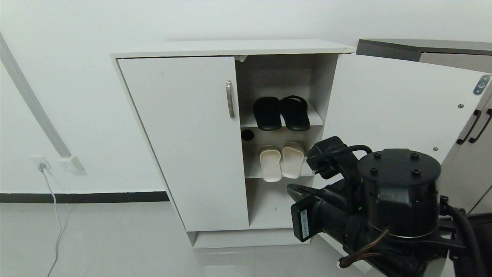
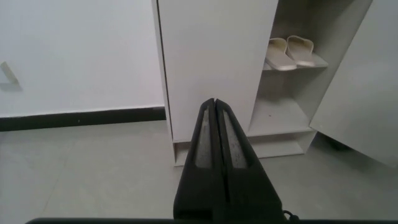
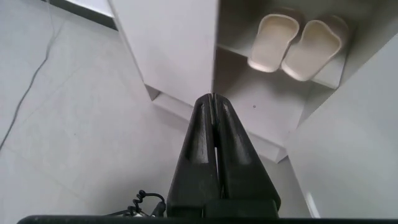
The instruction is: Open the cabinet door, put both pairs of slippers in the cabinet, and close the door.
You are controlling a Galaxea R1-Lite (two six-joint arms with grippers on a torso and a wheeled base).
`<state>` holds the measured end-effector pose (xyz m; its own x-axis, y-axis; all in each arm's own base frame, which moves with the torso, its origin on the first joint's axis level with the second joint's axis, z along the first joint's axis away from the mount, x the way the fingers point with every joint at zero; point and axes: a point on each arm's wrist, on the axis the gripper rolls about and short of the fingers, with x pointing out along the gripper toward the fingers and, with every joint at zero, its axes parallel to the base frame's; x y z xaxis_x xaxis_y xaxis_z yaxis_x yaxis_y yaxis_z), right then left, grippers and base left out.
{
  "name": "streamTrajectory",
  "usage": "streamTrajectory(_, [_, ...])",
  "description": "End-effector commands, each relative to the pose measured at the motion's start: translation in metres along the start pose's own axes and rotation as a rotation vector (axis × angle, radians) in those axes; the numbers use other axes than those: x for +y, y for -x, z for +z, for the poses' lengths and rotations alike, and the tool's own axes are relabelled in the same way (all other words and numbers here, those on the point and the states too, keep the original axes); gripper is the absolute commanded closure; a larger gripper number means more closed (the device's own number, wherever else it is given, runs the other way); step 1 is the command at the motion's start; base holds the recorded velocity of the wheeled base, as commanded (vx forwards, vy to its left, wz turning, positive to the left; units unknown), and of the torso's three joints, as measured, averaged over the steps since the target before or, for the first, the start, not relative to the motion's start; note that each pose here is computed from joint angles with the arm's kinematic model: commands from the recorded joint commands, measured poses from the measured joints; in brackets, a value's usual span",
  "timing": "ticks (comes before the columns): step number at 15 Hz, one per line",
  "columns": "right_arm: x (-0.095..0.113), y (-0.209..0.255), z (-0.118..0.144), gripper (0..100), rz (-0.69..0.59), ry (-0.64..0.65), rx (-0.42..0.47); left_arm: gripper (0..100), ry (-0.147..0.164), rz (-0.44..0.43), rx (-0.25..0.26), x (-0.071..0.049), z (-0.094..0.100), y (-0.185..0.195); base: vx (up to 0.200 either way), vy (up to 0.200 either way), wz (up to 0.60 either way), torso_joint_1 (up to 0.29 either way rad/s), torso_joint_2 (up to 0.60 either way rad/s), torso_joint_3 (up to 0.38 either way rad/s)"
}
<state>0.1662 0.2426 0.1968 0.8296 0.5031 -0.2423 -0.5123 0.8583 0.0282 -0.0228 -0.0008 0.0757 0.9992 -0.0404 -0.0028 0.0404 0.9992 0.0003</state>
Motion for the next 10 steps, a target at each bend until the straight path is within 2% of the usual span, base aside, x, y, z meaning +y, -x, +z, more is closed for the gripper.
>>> streamTrajectory(1, [-0.0001, -0.0012, -0.0015, 100, -0.002, 0.002, 0.004, 100, 0.000, -0.001, 0.000, 0.0000, -0.0001, 0.0000, 0.000, 0.000, 0.00, 0.000, 0.00, 0.000])
streamTrajectory(10, [-0.0004, -0.0007, -0.0023, 100, -0.002, 0.009, 0.005, 100, 0.000, 0.001, 0.000, 0.0000, -0.0001, 0.0000, 0.000, 0.000, 0.00, 0.000, 0.00, 0.000])
